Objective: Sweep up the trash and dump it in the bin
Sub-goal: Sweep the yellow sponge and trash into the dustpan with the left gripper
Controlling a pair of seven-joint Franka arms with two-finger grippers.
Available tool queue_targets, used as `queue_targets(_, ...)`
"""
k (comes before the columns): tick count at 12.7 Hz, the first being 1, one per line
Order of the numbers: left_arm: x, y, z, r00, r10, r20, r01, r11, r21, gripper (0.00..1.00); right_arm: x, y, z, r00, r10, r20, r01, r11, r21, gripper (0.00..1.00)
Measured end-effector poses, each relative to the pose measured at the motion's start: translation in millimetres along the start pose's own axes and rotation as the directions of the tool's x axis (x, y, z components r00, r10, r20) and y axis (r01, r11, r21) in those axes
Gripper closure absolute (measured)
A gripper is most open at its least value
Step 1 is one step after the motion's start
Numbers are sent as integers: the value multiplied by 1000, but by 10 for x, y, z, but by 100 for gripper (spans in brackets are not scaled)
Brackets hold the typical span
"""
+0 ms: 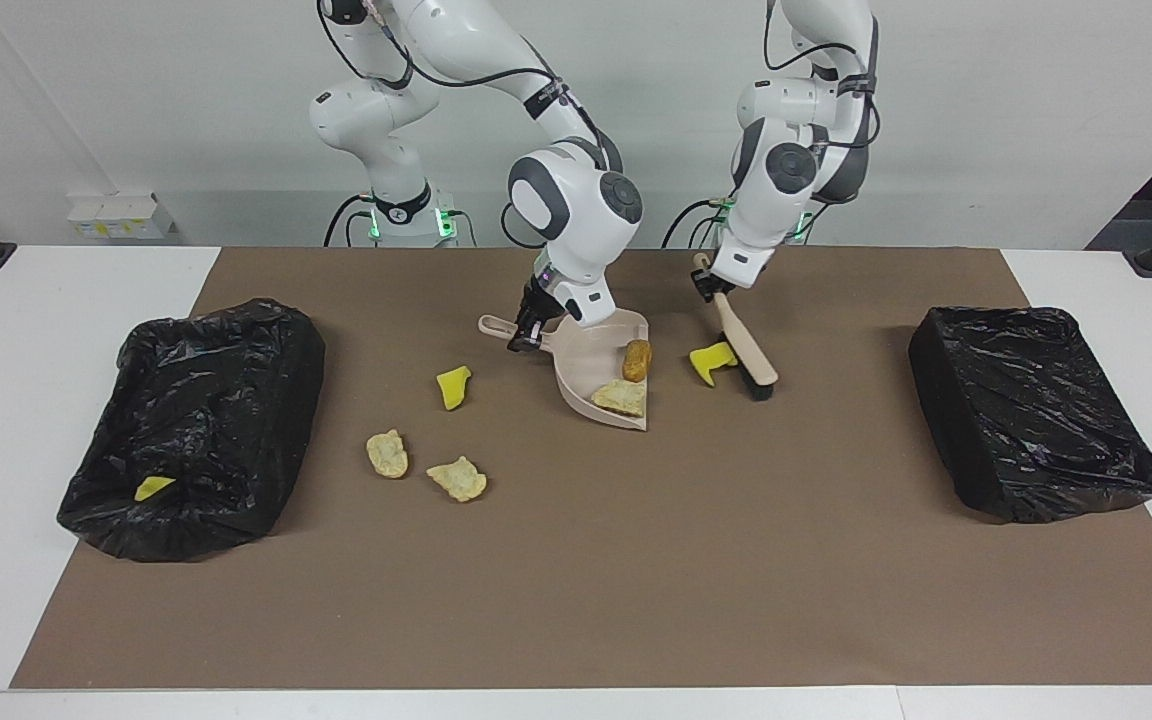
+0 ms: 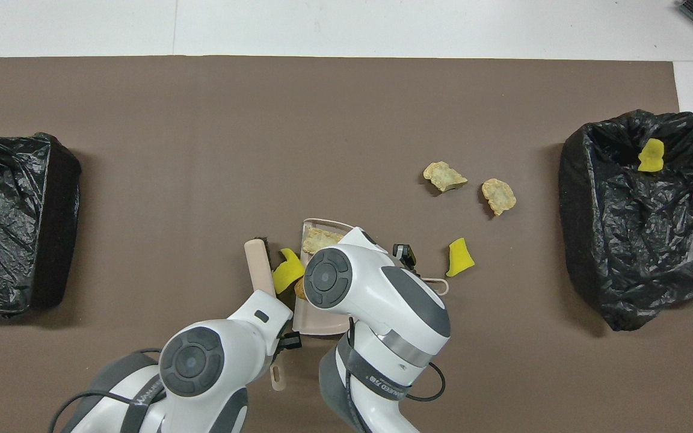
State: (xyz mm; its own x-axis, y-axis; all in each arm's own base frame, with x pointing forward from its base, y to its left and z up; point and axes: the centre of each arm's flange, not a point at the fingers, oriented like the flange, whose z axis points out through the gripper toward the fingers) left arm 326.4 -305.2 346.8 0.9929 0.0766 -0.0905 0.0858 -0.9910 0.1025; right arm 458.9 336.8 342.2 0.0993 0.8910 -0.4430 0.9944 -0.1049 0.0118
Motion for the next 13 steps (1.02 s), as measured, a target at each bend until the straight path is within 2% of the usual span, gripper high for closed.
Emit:
queue_targets(3,-53,258,67,999,49,11,-49,999,-21,74,11,10,-10,1000,0,-12,0,1000,-8,68)
queue_targets(8,103,257,6,999,48,10,-48,998,-44,74,15,73,-9,999,16,-47,-17,999,-30,68)
queue_targets(10,213,234,-96,999,32,5,-31,998,-54,74,-9,112,17,998,25,-51,-27,999,-29,68)
queue_targets(13,413,229,-440,999,24,48,-22,998,-53,74,-48,158,49,998,36,-50,-37,999,-23,68)
